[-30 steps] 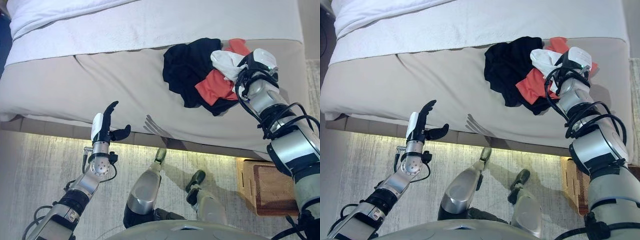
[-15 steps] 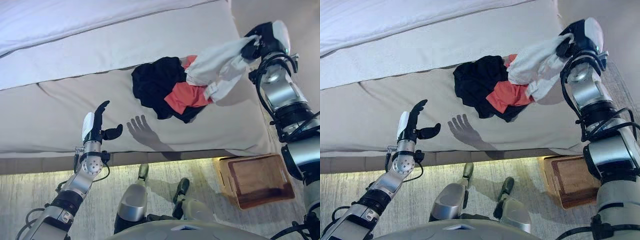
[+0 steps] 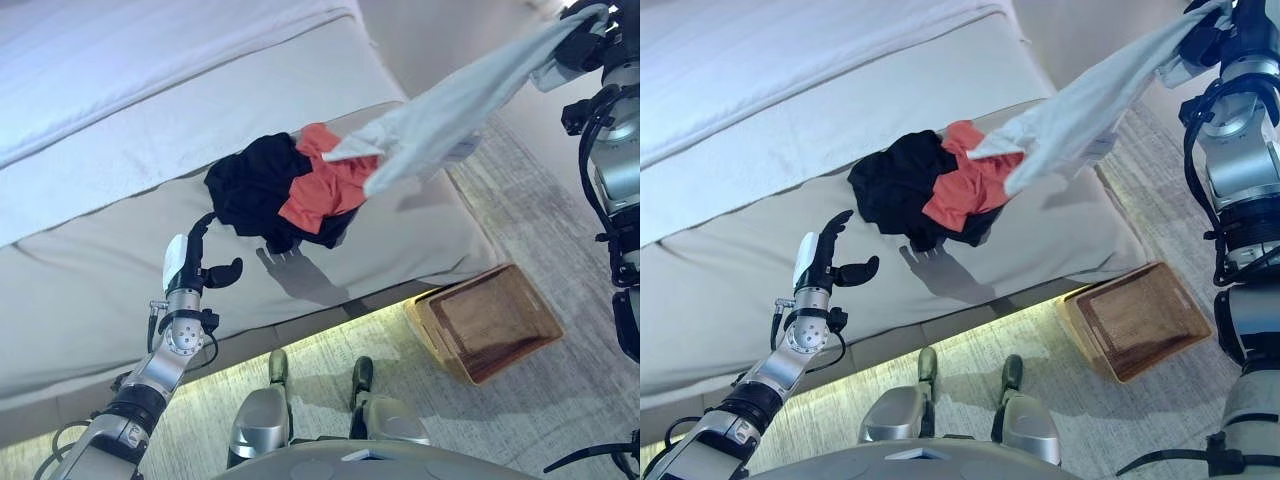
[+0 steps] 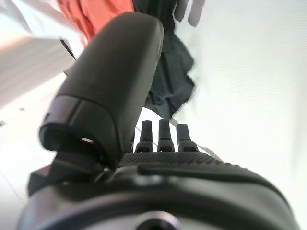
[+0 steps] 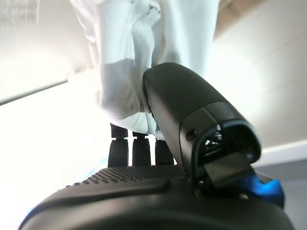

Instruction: Pick up the clothes from the bed and place them into the basket

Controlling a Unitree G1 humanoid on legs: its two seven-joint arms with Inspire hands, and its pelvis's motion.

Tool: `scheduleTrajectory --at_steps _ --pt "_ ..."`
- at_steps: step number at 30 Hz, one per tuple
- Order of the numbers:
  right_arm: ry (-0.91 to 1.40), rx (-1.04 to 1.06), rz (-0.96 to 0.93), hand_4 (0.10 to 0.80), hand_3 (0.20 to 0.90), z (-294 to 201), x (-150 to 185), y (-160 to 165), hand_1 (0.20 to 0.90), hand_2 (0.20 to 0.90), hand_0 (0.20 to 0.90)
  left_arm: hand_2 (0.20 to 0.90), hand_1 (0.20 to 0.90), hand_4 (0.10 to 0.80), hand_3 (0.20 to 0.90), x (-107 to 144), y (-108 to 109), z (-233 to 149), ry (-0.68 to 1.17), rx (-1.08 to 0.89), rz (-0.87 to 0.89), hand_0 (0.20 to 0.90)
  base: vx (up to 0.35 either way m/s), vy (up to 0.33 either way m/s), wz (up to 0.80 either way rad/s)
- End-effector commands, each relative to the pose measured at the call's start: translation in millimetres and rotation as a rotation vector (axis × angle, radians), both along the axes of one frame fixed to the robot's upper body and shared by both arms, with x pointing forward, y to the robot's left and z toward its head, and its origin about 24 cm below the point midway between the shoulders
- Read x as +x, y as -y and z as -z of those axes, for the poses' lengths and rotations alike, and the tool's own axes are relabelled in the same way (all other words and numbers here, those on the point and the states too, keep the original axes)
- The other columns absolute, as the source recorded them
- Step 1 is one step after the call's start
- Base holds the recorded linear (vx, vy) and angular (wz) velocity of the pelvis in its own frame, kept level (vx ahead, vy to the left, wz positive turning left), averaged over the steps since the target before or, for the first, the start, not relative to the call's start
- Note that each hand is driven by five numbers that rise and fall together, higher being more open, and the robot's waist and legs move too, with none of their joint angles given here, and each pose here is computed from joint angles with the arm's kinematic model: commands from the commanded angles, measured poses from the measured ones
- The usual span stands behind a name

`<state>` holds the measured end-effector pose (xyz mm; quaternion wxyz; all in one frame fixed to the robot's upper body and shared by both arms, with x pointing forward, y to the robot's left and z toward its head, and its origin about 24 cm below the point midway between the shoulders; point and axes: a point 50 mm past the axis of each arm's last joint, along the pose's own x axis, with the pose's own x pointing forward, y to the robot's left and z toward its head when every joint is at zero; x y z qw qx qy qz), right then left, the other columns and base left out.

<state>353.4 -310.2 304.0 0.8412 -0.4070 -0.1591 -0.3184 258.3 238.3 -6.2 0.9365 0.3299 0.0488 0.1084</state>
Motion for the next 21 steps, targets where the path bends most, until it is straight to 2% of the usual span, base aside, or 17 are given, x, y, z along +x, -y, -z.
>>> scheduleTrajectory --at_steps 1,12,21 --pt "0.192 -0.094 0.033 0.100 0.200 -37 -21 3 0.300 0.300 0.300 0.900 0.900 0.800 0.900 -4 7 6 0.018 0.047 0.060 0.900 0.011 0.011 -0.24" --pt "0.314 -0.069 0.126 0.100 0.200 -56 -45 18 0.300 0.300 0.300 0.900 0.900 0.800 0.900 4 18 5 0.005 0.062 0.110 0.900 -0.001 0.003 -0.18" --pt "0.214 -0.073 0.141 0.100 0.200 -41 -44 29 0.300 0.300 0.300 0.900 0.900 0.800 0.900 11 24 2 0.014 0.064 0.139 0.900 -0.025 -0.017 -0.14"
